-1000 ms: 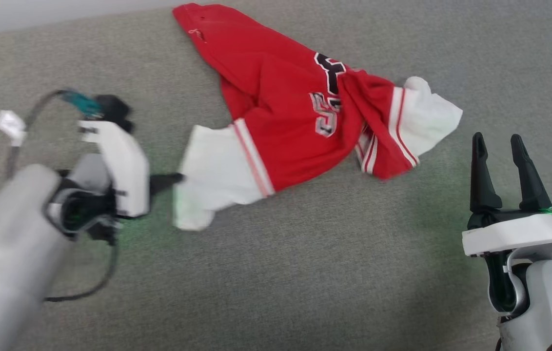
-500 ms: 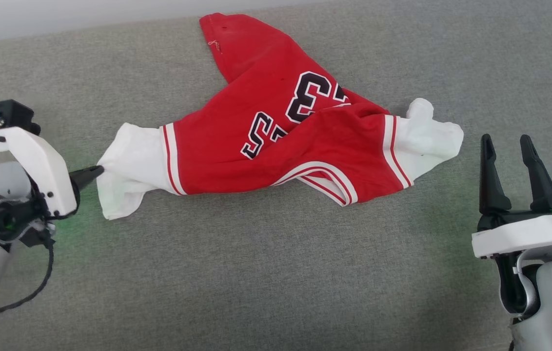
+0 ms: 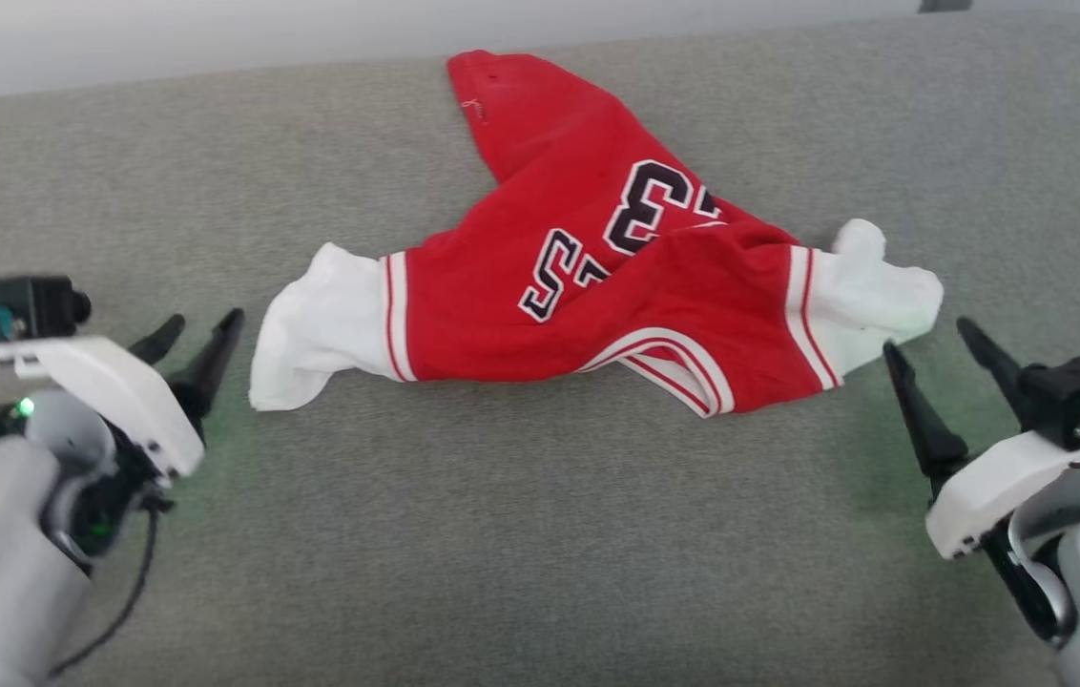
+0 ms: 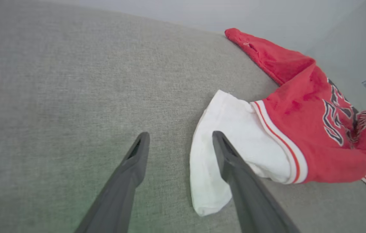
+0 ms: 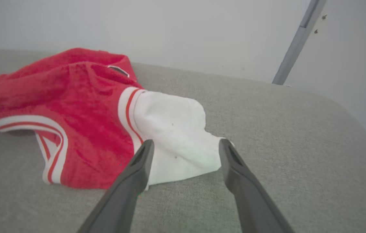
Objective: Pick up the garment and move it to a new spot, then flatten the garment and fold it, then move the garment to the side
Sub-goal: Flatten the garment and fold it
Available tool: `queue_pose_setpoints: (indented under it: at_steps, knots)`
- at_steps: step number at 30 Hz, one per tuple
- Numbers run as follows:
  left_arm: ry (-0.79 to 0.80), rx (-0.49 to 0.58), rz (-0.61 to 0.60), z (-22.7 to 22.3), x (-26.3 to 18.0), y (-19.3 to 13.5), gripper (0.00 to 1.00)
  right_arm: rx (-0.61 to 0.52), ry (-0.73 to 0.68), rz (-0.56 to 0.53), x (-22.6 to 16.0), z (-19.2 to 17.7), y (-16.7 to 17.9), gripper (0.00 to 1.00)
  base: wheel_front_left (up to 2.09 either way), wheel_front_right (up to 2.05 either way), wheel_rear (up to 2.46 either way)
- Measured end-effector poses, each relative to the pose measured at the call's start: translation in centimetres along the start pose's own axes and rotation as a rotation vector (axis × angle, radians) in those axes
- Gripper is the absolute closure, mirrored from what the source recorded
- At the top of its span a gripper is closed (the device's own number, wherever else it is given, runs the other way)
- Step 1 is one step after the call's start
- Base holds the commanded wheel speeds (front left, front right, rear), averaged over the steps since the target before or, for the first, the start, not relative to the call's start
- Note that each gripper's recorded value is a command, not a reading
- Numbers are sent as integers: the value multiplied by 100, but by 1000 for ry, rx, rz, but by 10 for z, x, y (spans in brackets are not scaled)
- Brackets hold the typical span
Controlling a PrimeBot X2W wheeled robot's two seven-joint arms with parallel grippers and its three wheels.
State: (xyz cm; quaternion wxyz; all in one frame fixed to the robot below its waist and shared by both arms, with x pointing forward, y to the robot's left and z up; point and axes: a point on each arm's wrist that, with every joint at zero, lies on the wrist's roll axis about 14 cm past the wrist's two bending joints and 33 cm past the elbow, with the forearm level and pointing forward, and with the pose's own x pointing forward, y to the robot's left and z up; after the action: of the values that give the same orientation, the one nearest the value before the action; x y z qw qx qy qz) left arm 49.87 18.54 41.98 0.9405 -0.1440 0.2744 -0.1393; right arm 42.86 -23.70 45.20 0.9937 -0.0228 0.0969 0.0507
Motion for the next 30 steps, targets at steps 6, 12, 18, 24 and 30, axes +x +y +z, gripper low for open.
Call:
queue_pose_setpoints:
  at_steps: [6, 12, 18, 24, 30]
  knots:
    - [-150, 46, 24, -21, -20, -3, 0, -144, 257, 157, 0, -33, 14, 0, 0, 0, 0]
    - [-213, 64, 72, -42, -39, -10, 0, -277, 425, 284, 4, -39, 22, 0, 0, 0, 0]
    - [-362, 101, 149, -30, -70, -16, 0, -353, 505, 358, 18, -33, 26, 0, 0, 0, 0]
    - [-466, 119, 246, -24, -103, -9, 0, -409, 615, 389, 29, -44, 20, 0, 0, 0, 0]
    - [-501, 109, 302, -26, -116, 1, 0, -420, 710, 392, 40, -59, 13, 0, 0, 0, 0]
